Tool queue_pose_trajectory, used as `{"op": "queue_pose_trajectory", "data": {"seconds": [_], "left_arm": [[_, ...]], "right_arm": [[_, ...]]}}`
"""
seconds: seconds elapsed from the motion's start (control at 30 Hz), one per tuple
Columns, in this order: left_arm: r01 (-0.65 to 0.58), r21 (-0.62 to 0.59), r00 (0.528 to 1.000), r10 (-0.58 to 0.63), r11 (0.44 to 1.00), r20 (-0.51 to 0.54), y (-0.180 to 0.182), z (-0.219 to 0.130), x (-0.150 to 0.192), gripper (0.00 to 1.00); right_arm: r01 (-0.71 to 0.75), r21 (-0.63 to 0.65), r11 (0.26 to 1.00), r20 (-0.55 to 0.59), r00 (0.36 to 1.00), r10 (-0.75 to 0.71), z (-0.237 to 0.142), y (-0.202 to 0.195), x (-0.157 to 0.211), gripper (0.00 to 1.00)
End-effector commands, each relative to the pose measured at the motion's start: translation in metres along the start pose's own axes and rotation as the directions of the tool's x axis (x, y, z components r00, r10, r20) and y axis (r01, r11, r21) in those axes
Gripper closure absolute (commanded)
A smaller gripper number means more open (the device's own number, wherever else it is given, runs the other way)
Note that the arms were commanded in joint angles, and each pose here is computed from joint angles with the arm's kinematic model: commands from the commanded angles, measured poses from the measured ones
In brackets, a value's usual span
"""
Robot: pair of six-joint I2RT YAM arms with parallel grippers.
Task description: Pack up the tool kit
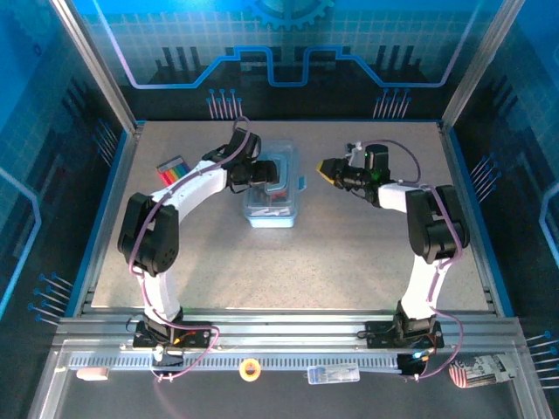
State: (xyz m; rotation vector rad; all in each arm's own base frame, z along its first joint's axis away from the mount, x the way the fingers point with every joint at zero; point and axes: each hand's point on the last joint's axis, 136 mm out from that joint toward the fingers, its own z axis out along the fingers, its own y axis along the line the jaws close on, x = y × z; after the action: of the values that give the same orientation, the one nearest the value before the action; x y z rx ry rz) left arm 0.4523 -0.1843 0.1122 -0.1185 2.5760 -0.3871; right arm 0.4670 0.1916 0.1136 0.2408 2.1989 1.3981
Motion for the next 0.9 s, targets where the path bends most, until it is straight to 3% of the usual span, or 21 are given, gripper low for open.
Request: {"op": "queue_pose_trajectory", "data": {"seconds": [0.0, 0.17, 0.37, 0.87], "left_arm": [[0.053, -0.184, 0.916, -0.121, 0.982, -0.383, 0.078, 0.047, 0.12, 0.6], [0.084, -0.16, 0.915, -0.139, 0.984, -0.378, 0.079, 0.047, 0.118, 0.6], [0.091, -0.146, 0.912, -0.141, 0.985, -0.384, 0.079, 0.047, 0.119, 0.61], [0.095, -0.13, 0.916, -0.138, 0.987, -0.377, 0.075, 0.041, 0.115, 0.61]], "right_arm": [[-0.049, 0.044, 0.998, -0.046, 0.998, 0.051, 0.012, -0.026, 0.02, 0.65], [-0.07, 0.052, 0.996, -0.09, 0.993, 0.075, 0.032, -0.035, 0.031, 0.68], [-0.038, 0.005, 0.999, -0.15, 0.988, 0.038, 0.055, -0.017, 0.045, 0.65], [-0.045, -0.223, 0.974, -0.13, 0.991, 0.016, 0.046, 0.026, 0.037, 0.59]]}}
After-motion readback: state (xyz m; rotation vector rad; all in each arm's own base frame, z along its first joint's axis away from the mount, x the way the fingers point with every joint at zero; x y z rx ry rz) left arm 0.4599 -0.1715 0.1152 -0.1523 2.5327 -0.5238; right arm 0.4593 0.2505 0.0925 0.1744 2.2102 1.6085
